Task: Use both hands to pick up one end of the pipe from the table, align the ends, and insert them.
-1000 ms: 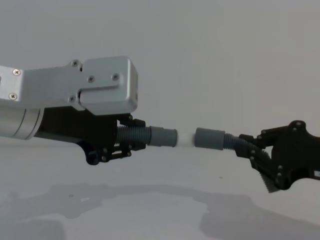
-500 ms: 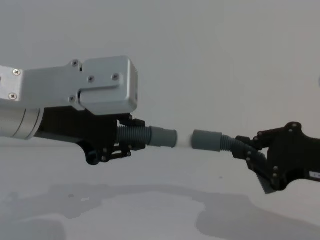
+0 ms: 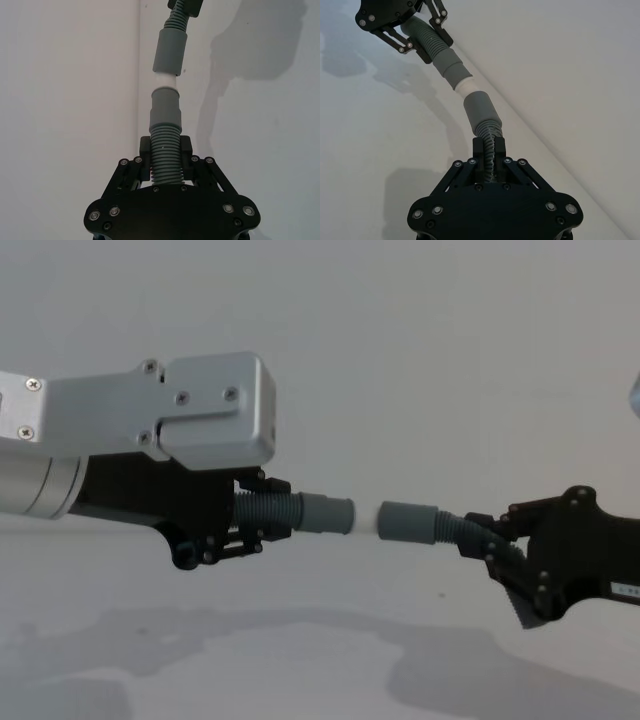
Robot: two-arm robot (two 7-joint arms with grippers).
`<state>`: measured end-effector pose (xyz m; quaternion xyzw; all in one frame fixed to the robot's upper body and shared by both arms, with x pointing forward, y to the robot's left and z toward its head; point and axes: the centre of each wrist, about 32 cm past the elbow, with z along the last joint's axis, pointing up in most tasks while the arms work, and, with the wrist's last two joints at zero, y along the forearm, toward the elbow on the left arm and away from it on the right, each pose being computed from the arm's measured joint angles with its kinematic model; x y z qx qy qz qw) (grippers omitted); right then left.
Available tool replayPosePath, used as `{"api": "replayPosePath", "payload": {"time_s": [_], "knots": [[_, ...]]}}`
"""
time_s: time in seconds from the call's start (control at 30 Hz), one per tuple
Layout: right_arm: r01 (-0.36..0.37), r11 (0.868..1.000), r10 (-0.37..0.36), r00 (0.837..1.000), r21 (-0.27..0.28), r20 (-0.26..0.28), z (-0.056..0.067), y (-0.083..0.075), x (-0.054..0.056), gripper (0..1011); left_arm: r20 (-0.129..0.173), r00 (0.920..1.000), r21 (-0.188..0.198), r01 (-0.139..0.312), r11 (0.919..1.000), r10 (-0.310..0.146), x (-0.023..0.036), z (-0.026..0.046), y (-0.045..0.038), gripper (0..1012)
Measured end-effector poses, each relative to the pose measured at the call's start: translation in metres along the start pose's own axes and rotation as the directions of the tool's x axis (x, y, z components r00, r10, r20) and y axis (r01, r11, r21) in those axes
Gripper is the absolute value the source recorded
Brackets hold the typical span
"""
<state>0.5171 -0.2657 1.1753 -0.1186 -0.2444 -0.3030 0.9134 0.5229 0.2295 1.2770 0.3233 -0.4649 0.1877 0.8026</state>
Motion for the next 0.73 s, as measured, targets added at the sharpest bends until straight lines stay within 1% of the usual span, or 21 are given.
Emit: {"api": "replayPosePath", "payload": {"time_s": [0.73], "knots": [[-0.005, 1.000, 0.005, 1.000, 0.002, -0.016, 0.0002, 0.0014, -0.0003, 104, 0.000, 1.0000, 0.000, 0.000, 1.0000, 0.000, 0.0000, 0.0000, 0.0000, 325]]}}
